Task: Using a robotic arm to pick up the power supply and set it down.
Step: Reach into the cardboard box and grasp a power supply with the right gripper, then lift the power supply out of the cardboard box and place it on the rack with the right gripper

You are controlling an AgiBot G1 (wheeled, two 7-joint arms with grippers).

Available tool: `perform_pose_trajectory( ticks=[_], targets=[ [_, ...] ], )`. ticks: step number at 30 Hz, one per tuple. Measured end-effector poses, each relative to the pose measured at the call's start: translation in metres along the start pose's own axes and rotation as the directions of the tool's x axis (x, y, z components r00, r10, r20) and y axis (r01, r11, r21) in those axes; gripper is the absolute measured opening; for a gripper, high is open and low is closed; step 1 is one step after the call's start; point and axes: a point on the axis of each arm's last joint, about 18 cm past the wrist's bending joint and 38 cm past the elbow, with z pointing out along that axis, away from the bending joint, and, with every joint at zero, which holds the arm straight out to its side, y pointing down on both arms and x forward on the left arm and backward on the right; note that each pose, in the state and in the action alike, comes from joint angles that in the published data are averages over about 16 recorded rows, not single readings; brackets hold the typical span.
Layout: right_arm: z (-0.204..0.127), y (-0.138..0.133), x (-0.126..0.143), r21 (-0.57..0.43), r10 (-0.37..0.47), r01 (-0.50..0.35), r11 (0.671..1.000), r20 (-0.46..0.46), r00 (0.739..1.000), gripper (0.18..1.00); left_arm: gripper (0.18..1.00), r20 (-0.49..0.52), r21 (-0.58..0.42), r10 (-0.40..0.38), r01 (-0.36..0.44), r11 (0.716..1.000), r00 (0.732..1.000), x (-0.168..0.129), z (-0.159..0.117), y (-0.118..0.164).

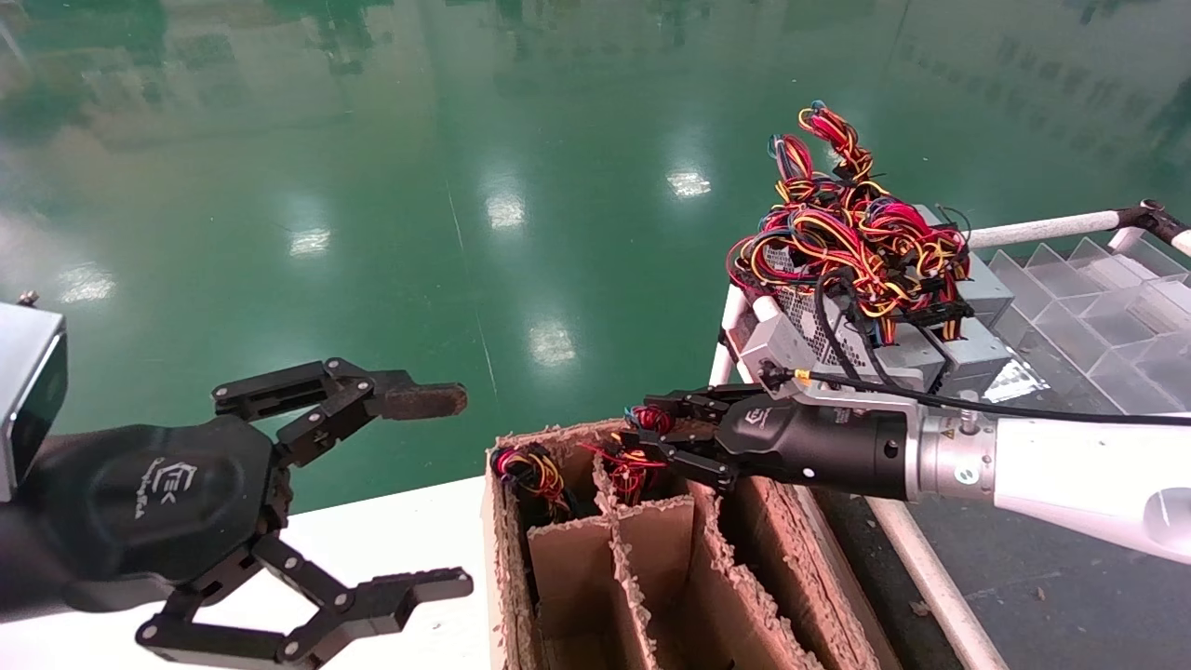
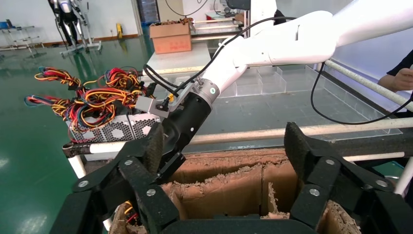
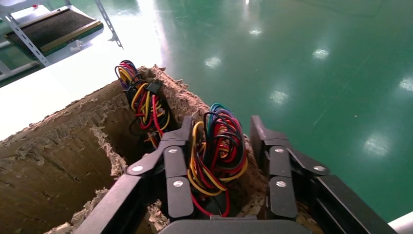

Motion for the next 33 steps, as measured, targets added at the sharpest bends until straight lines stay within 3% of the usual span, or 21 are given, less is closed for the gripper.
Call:
perform_pose_trajectory(
  ticks=[12, 24, 33],
  targets=[
    [-0.006, 0.000, -0.001, 0.030, 0.012, -0.013, 0.999, 0.018, 1.000, 0.326, 0.969, 0.000, 0.000, 0.000, 0.000, 1.000, 1.000, 0.000, 0.000, 0.000],
    [-0.024, -0.020, -0.002, 0.109, -0.008, 0.003, 0.994, 0.044, 0.999, 0.236, 1.000, 0.000, 0.000, 0.000, 0.000, 1.000, 1.000, 0.000, 0.000, 0.000],
    [-0.069, -0.070, 0.004, 0.247, -0.087, 0.080, 0.966, 0.018, 0.996, 0.233, 1.001, 0.000, 0.000, 0.000, 0.000, 1.000, 1.000, 0.000, 0.000, 0.000]
  ],
)
